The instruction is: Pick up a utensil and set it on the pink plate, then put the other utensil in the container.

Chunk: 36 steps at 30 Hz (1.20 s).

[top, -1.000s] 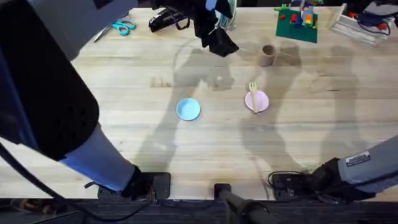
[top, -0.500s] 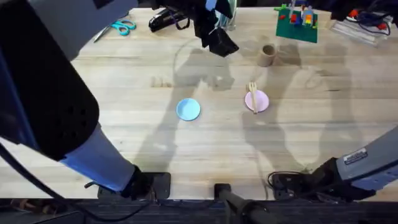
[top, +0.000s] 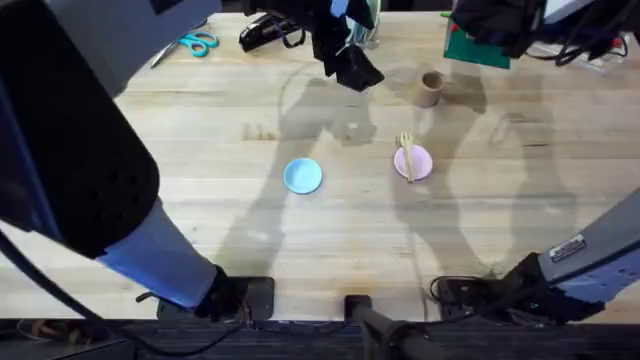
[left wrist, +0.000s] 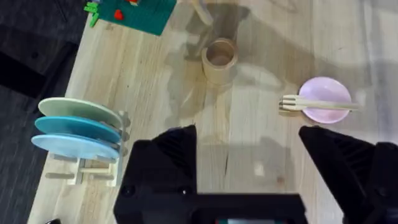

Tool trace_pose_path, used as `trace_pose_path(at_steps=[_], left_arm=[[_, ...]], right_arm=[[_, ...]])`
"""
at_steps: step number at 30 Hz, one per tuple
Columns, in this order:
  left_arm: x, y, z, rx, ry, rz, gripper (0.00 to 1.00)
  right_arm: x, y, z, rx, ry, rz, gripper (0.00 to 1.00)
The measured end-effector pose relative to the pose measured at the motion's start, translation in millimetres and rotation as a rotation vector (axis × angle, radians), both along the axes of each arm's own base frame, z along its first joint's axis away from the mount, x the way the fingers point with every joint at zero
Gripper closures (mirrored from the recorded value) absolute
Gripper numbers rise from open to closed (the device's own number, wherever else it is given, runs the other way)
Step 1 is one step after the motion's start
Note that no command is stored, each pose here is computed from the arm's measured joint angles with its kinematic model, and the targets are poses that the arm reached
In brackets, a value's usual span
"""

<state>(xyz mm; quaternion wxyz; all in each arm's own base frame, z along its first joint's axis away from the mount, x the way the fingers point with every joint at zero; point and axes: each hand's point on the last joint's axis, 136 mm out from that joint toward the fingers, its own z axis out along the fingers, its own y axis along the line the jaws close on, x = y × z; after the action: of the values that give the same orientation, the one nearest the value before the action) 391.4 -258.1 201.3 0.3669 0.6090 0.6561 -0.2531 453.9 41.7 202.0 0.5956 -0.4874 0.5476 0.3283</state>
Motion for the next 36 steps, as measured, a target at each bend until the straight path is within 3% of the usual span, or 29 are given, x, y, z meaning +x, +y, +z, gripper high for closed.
trace_pose_path(at_steps=[10, 36], left_arm=[[0.0, 0.0, 0.0, 0.0, 0.0, 0.0, 0.008], [0.0, 0.0, 0.0, 0.0, 0.0, 0.0, 0.007]], right_arm=[[4.3, -1.3, -39.4, 0.022, 0.074, 0.0, 0.971], [2.2, -0.7, -64.0, 0.024, 0.08, 0.0, 0.971]])
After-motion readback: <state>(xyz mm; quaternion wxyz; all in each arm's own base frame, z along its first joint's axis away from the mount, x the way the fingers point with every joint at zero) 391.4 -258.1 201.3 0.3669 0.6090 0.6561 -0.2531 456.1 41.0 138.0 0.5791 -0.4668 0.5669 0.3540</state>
